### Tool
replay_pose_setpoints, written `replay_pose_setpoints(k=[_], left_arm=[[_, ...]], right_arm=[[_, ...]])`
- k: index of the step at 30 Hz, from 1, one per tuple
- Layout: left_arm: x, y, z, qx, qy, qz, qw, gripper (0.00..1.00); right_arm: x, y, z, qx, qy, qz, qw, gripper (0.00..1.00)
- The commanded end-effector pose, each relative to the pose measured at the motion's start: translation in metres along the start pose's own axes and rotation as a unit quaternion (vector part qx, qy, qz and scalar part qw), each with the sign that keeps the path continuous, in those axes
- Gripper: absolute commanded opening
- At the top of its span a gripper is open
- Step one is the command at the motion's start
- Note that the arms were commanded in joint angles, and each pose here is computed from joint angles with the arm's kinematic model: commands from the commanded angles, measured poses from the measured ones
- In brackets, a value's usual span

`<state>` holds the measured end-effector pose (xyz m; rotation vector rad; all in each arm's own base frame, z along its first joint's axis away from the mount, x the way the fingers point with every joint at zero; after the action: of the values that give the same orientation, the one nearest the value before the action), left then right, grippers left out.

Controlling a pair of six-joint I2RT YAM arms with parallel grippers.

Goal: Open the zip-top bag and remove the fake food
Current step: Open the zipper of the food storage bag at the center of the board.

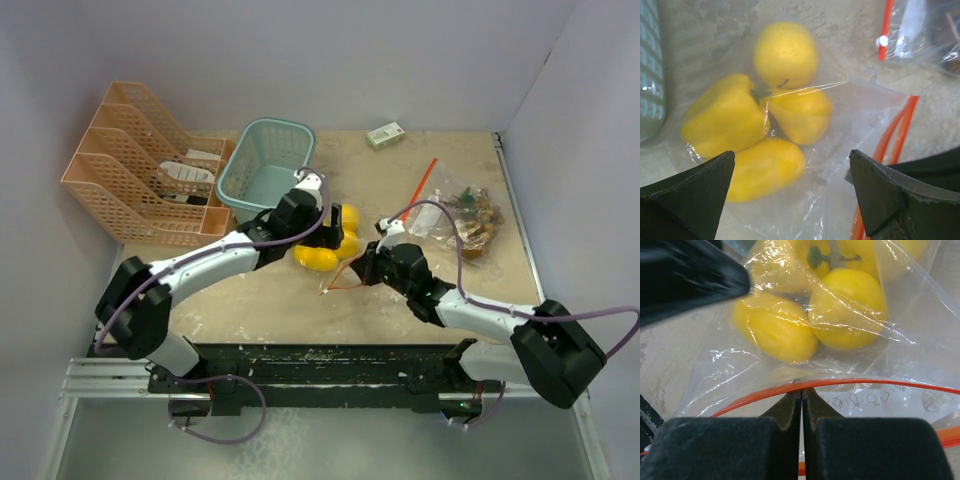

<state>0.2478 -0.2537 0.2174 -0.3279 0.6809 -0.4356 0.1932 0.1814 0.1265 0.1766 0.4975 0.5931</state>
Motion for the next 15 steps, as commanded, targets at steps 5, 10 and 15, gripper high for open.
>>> replay_pose_setpoints(k=[5, 10, 15], left_arm=[[0.043, 0.000, -0.008, 0.027, 0.024, 0.016, 0.999, 0.87], [0.046, 0.006, -0.033, 0.013, 0.051, -0.001, 0.999, 0.38], [0.028, 0.011, -0.055, 0.004, 0.065, -0.010, 0.998, 0.10]], right_arm=[[-0.018, 0.002, 0.008, 0.010, -0.033, 0.000, 0.999, 0.00], [-0.019, 0.000, 0.004, 0.010, -0.034, -0.002, 0.999, 0.00], [-0.013, 0.002, -0.001, 0.018, -0.033, 0.011, 0.999, 0.00]])
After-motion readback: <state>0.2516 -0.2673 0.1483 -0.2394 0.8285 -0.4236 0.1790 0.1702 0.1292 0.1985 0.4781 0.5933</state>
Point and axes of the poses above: each gripper's point midway between its finger pads, its own x axis out along the fingers, its own y axis along the line the jaws close on, z = x × y, the point moved 10 cm from there along -x, back along the fingers, and after that the axes turned 7 degrees about -x, right-handed, at the moved point
